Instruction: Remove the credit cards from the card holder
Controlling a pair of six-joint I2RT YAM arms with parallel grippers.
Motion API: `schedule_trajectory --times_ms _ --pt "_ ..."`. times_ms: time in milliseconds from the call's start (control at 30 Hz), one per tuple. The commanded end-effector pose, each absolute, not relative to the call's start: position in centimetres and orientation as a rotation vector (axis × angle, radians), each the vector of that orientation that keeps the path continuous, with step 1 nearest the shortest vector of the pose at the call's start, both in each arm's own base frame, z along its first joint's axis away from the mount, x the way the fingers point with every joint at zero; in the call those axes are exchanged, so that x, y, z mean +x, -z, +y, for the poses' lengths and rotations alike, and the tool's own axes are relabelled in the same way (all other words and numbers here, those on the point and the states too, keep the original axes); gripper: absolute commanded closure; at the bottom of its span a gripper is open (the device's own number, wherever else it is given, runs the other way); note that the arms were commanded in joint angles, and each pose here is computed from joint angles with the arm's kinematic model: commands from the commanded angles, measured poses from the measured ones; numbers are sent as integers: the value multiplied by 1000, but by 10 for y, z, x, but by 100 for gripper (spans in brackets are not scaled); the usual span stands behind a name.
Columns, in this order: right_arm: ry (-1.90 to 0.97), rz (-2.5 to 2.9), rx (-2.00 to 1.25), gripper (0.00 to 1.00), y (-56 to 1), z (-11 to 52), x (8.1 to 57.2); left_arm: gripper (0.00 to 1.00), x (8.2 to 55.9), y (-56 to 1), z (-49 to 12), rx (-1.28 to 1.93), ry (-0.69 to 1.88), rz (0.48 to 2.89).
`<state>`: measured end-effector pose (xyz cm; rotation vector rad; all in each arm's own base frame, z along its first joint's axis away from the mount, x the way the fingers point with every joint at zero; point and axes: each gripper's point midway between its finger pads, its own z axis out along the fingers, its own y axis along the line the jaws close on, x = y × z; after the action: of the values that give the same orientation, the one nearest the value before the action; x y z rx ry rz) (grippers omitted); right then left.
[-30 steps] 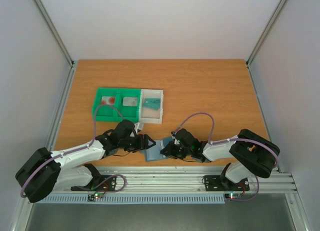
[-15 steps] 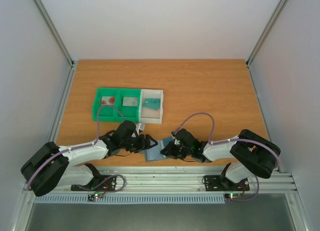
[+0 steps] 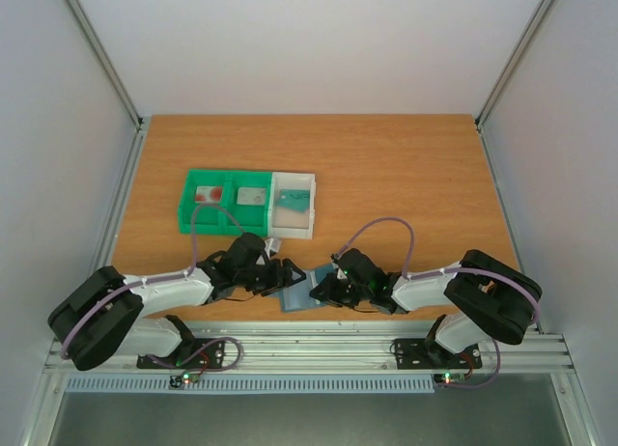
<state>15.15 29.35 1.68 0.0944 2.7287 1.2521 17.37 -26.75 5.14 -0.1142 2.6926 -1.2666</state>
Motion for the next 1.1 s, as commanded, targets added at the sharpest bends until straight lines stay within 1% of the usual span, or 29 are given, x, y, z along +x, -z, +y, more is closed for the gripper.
schedule_trajectory --times_ms 0,467,700,867,967,1067 --pt "-1068 2856 166 91 16 267 139 29 174 -48 -269 -128 1260 2703" --pt "-1099 2828 161 89 4 272 143 29 175 -71 -296 -98 1483 2578" --pt "-955 2790 102 85 -18 260 154 29 173 -73 -305 -72 1544 2565" --pt "-860 2793 78 80 -27 249 155 29 173 -68 -309 -68 1564 2569" --pt "-770 2808 34 79 -31 240 155 29 172 -69 -310 -75 1577 2565" --pt "-774 2816 9 79 -32 241 153 29 172 -66 -305 -92 1542 2579"
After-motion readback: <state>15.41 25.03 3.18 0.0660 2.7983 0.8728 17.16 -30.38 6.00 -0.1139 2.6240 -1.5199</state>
